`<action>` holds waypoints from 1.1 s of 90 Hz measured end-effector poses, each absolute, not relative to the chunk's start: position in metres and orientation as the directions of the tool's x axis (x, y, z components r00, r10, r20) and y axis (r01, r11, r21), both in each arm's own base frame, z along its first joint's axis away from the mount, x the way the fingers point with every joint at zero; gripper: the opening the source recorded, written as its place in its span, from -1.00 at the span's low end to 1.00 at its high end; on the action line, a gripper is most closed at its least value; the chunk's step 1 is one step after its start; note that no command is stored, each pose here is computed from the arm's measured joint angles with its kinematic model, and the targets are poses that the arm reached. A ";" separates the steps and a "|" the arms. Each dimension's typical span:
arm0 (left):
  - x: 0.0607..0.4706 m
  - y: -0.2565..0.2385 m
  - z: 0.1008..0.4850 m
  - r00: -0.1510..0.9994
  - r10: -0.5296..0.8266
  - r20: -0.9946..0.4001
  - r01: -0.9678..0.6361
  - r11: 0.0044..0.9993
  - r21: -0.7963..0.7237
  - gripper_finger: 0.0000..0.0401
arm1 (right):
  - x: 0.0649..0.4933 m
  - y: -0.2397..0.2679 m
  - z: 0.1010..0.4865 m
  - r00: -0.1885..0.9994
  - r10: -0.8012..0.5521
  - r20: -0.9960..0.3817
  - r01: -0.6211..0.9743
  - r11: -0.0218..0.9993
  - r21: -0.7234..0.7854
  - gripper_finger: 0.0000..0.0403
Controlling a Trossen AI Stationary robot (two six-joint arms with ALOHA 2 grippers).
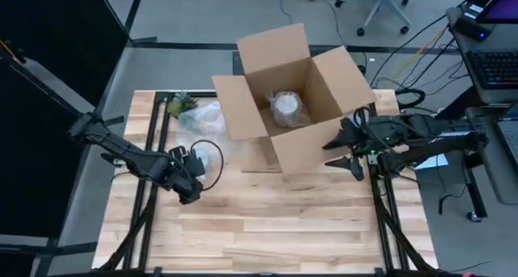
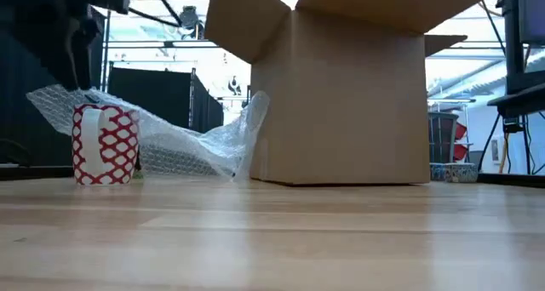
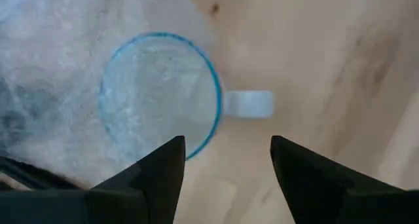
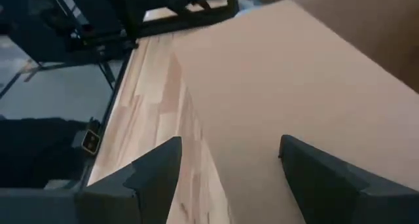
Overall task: Wrap mug
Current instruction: Wrap the red mug with the bubble wrap
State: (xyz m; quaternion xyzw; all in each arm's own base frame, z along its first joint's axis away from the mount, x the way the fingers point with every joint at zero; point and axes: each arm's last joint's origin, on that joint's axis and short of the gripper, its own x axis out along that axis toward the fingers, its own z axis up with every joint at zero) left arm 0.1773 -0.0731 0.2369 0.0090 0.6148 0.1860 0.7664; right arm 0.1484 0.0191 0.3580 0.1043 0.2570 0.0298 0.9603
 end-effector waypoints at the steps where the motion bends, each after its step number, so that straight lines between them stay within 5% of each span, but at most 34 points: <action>1: 0.177 -0.073 0.235 0.173 0.297 -0.939 -0.270 0.931 0.245 0.07 | 0.148 0.019 0.358 0.866 0.111 -0.487 -0.004 0.976 0.216 0.20; 33: 0.190 -0.057 0.203 0.247 0.252 -0.936 -0.176 0.961 0.212 0.04 | 0.149 0.019 0.358 0.869 0.108 -0.484 0.007 0.973 0.229 0.20; 46: 0.194 -0.059 0.191 0.259 0.161 -0.952 -0.142 0.982 0.127 -0.23 | 0.149 0.019 0.358 0.869 0.107 -0.484 0.012 0.972 0.237 0.20; 64: 0.195 -0.061 0.178 0.203 0.140 -0.969 -0.157 0.982 0.109 -0.89 | 0.150 0.019 0.358 0.868 0.106 -0.484 0.009 0.973 0.230 0.20; 99: 0.214 -0.089 0.238 0.382 0.027 -0.924 -0.131 0.991 -0.025 -0.98 | 0.132 0.022 0.410 0.925 0.154 -0.347 -0.085 0.975 0.206 0.20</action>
